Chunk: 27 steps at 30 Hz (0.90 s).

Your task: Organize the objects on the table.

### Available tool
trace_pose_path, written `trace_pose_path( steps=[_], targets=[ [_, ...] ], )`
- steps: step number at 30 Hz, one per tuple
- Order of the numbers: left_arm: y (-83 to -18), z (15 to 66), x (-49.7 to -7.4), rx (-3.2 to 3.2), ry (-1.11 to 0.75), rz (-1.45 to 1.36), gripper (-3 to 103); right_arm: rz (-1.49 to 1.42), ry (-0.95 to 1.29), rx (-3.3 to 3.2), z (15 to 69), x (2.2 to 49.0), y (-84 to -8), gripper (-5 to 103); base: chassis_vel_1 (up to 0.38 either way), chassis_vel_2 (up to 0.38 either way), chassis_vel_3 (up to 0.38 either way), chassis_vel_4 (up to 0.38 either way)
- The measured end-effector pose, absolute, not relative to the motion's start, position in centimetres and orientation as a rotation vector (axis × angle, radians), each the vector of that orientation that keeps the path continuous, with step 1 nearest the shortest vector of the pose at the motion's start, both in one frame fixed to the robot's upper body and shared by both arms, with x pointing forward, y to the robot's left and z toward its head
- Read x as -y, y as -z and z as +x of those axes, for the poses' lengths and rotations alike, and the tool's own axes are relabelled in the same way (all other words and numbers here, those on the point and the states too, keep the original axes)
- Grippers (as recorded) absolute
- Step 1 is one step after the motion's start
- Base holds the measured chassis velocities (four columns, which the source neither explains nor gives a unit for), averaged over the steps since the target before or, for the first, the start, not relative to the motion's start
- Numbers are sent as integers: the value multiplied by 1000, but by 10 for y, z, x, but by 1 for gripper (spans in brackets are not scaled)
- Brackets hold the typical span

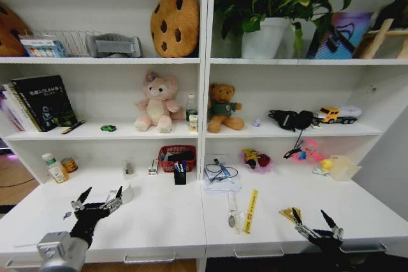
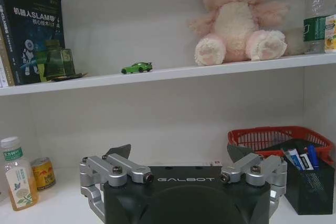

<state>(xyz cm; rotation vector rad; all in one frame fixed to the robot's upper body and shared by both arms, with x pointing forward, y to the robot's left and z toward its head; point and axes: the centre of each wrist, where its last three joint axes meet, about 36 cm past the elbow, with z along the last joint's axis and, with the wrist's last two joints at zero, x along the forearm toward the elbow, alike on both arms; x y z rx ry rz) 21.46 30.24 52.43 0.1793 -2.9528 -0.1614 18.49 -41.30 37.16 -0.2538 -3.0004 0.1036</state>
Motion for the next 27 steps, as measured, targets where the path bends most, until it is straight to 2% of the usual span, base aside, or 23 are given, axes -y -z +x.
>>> trace_pose_path(
  steps=[7,11,13,16,17,20,23,25,26,27],
  targets=[
    [-524,215,-302,2953,161,179,100,-329,-68,2906,219,437,-368,100,4,8,-5,-4],
    [-524,215,-302,2953,161,179,100,-313,-21,2848,234,438,-364,101,0,0,0,0],
    [-524,215,-302,2953,161,179,100,-295,-13,2833,238,436,-362,99,0,0,0,0],
    [-524,215,-302,2953,161,179,100,-233,-30,2811,245,434,-353,85,0,0,0,0],
    [-524,215,-302,2953,161,179,100,-233,-30,2811,245,434,-353,85,0,0,0,0],
    [-524,215,-302,2953,161,179,100,-208,-36,2788,245,434,-349,68,0,0,0,0],
    [-524,215,-302,2953,161,179,100,-208,-37,2785,244,435,-348,63,0,0,0,0],
    [-524,215,-302,2953,161,179,100,-212,-45,2778,242,435,-345,52,0,0,0,0],
    [-524,215,-302,2953,161,179,100,-212,-45,2778,242,435,-345,52,0,0,0,0],
    [-524,215,-302,2953,161,179,100,-214,-48,2777,241,435,-344,47,0,0,0,0]
  ],
)
